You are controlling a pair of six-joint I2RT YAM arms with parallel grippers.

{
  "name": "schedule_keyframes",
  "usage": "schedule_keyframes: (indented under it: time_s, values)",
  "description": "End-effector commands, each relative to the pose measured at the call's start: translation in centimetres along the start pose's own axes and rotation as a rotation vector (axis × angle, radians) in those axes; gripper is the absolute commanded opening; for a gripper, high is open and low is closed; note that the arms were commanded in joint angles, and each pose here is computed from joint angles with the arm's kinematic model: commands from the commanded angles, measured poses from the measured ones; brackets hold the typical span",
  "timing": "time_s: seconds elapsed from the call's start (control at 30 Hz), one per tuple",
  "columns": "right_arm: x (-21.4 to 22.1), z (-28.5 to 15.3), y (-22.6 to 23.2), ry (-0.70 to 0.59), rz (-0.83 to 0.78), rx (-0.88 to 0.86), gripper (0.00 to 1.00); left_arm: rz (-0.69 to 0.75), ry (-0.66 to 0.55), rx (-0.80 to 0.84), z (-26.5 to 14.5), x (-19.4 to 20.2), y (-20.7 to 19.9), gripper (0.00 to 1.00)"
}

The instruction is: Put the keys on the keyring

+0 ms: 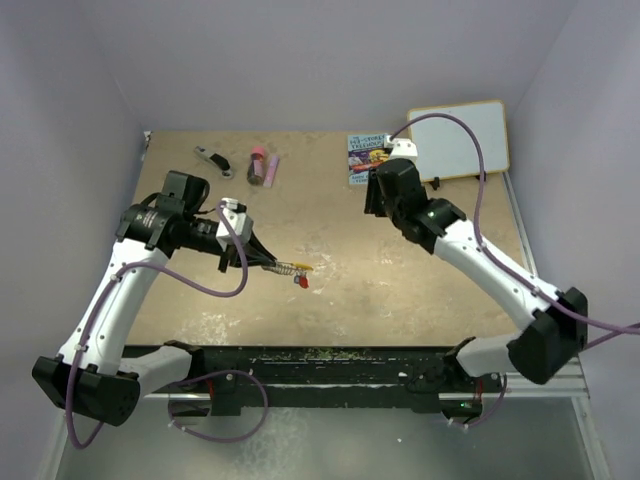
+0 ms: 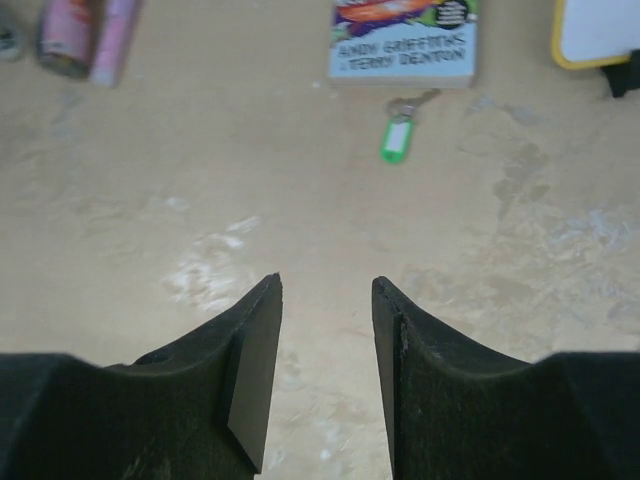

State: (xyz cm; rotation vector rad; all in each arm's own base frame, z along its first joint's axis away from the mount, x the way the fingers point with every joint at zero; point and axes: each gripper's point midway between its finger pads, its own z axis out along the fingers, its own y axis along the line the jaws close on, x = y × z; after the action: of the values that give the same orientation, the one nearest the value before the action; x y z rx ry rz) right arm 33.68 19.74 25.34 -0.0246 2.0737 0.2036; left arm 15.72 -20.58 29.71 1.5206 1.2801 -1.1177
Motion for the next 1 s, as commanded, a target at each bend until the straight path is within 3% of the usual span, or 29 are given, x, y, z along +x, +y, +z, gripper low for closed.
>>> schedule_keyframes:
  time_s: [0.0, 0.1, 0.37, 0.67, 0.97]
  values:
    - [0.7, 5.8, -4.6, 0.042, 0.041, 0.069, 0.44, 0.011, -0.013, -0.056, -0.3, -0.7, 1.3, 0.04]
    - [1.4, 10.3, -6.9, 0.056, 0.026, 0.087, 0.41, 0.0, -0.001, -0.094, -0.5, -0.5, 2.1, 0.04]
    - [5.2, 19.8, -7.5, 0.142, -0.136, 0.056, 0.38, -0.048, -0.001, -0.137, -0.8, -0.3, 3.3, 0.04]
    - [4.5, 24.3, -8.8, 0.089, -0.182, 0.077, 0.41, -0.048, 0.023, -0.15, -1.3, 0.3, 3.8, 0.04]
    - [3.9, 26.0, -9.9, 0.087, -0.156, 0.103, 0.42, -0.062, 0.02, -0.168, -1.7, 0.7, 4.3, 0.04]
